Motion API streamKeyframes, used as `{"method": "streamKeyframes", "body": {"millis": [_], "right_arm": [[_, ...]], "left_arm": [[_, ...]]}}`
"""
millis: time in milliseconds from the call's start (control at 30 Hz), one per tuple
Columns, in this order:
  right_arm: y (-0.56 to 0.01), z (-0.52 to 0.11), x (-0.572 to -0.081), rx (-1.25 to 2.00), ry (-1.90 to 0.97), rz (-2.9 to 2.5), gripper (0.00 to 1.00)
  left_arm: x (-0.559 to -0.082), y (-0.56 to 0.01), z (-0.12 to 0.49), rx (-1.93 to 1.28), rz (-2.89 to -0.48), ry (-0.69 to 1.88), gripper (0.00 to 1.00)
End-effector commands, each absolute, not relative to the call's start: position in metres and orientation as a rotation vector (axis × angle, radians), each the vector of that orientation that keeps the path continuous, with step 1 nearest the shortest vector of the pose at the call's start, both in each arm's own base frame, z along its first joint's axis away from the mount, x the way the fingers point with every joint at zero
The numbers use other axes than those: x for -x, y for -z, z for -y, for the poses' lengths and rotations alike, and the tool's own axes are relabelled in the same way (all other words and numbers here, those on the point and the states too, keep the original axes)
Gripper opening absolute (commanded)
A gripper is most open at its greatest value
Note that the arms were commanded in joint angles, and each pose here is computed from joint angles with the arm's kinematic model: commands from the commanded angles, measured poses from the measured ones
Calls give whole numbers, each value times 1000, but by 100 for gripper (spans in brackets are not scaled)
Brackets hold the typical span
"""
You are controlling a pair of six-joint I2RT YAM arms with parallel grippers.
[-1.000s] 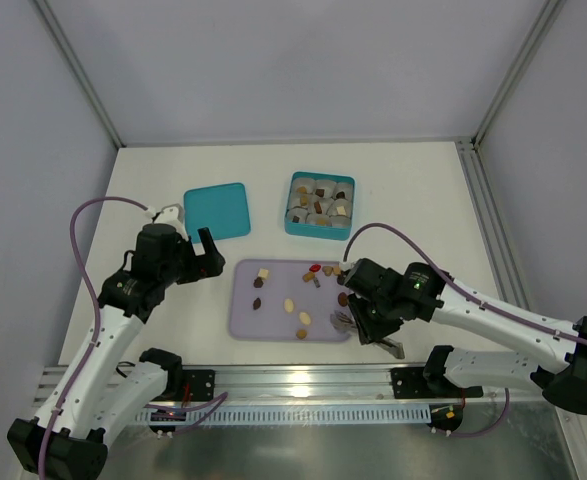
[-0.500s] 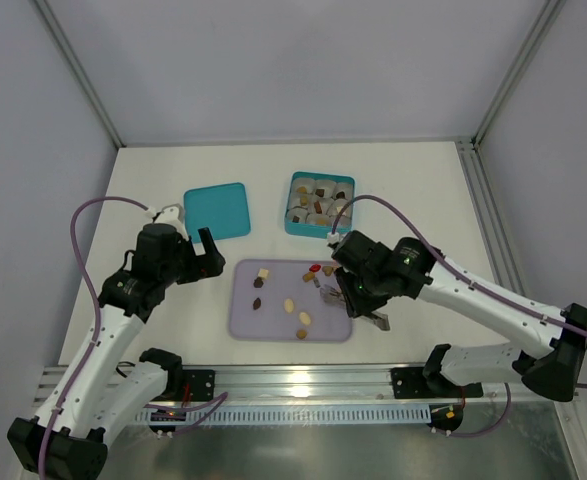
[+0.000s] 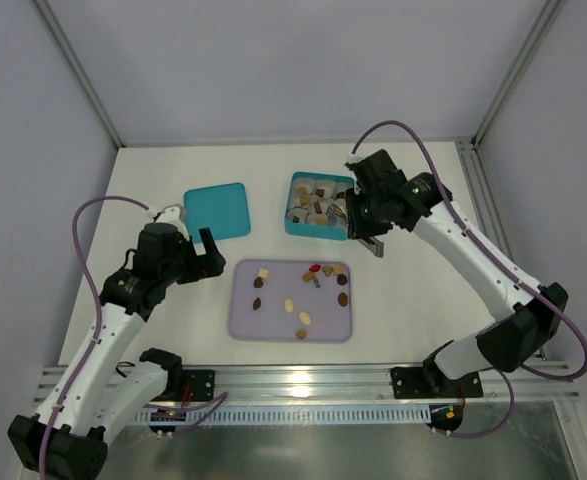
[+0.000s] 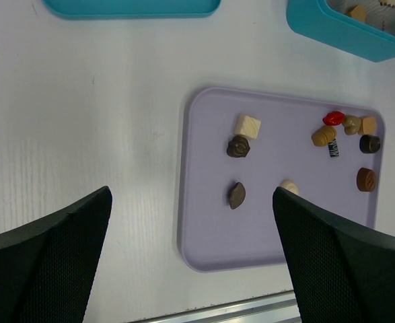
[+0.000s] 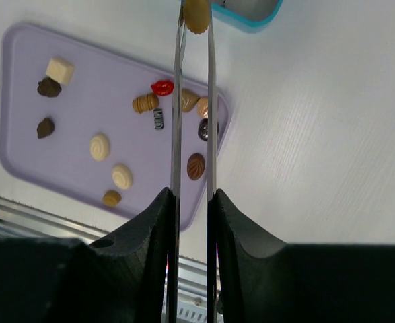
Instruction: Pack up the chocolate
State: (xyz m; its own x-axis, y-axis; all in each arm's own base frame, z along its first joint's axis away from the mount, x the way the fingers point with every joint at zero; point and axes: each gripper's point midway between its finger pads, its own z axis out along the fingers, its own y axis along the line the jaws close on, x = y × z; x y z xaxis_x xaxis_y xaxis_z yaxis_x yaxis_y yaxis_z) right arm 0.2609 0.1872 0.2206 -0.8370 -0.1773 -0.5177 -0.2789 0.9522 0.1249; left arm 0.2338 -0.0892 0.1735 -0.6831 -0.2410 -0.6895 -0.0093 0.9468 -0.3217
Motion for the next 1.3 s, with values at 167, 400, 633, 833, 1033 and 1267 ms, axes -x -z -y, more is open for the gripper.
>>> {"method": "streamKeyframes", "body": {"millis": [167,400,633,833,1033,1267], "right_arm": [[-225,-189,-331,304,-216,-2517,27],[-201,-184,-346,282,-187,-2561,27],[-187,-177,-346,268,-164,-2585,27],[-179,-175,-341,270,-166,-2604,27],[-177,-174,-337,271,-169,-2607,28],[-173,-172,-332,274,-171,-2616,28]], "left_arm": [[-237,-177,93,159,-2289,388,100],[-237,-177,92,162,-2287,381,100],[-237,-177,92,163,-2291,384,100],[-237,-177,92,165,-2287,382,100],[-237,-177,92,162,-2286,384,100],[-237,-178,91,164,-2283,383,100]]}}
